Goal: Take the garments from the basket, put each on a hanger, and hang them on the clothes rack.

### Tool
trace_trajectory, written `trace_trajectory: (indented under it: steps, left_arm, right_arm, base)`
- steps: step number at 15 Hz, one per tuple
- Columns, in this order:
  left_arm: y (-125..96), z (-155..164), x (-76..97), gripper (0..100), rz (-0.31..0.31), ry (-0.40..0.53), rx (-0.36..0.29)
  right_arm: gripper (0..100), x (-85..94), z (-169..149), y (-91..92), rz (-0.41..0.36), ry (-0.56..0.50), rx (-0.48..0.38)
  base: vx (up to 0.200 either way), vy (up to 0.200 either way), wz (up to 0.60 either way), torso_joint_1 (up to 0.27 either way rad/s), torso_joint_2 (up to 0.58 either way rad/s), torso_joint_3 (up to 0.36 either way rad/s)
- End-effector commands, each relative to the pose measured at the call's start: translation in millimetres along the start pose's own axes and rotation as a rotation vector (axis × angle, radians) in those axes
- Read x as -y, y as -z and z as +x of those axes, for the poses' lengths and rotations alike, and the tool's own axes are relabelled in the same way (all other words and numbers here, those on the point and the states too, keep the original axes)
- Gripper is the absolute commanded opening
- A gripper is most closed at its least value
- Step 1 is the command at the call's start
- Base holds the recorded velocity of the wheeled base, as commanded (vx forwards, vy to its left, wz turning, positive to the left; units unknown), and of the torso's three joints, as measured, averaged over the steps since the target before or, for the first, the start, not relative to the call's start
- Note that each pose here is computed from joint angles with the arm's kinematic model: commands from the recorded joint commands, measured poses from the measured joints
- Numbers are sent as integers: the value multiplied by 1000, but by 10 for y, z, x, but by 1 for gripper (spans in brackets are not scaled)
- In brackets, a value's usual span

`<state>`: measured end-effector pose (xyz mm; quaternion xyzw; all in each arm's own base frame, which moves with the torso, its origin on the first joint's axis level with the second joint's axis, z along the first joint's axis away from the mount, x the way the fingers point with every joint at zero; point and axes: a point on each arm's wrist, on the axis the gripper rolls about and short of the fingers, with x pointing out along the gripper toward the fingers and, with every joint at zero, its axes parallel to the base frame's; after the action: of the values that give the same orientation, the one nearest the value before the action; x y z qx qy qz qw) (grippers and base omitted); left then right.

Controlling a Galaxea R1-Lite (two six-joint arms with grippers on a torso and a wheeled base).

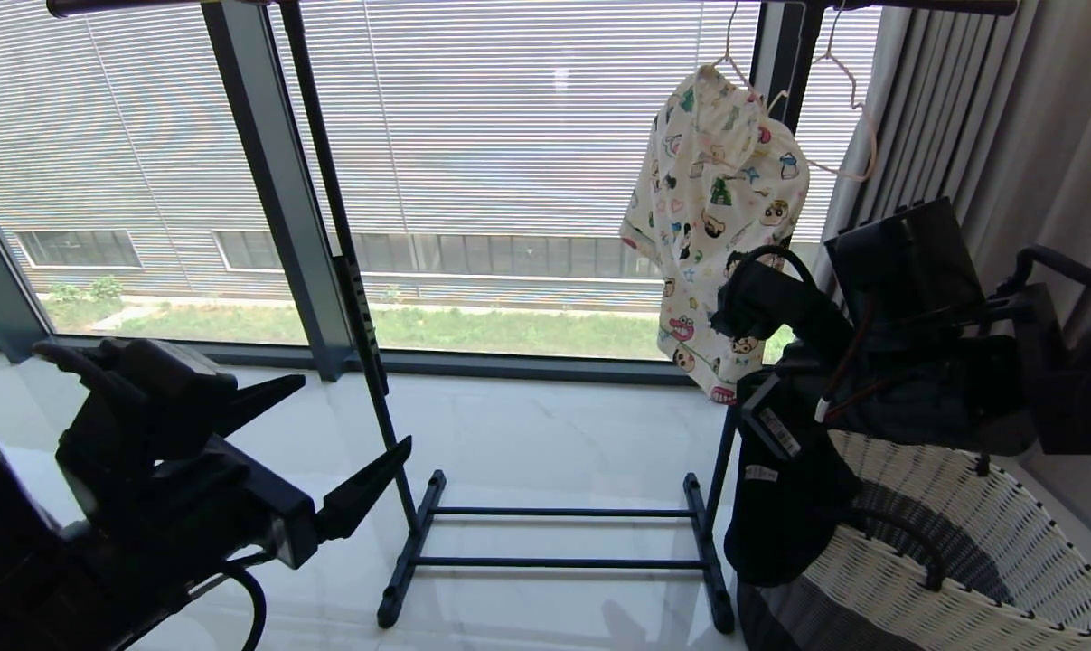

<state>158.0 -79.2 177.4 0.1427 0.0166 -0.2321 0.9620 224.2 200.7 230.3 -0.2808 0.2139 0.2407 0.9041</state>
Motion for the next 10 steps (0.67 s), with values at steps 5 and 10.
trace_trajectory:
  steps: [5, 10]
  left_arm:
    - [-391, 465, 727, 100, -291, 498, -131]
    - [-162, 805, 1170, 100, -369, 574, -303]
  right_arm:
    - [0, -169, -206, -156, 56, -69, 85]
    - [0, -196, -279, -280, 74, -86, 134]
  base:
    - [0, 0, 0, 0, 0, 0]
    - [0, 0, 0, 0, 0, 0]
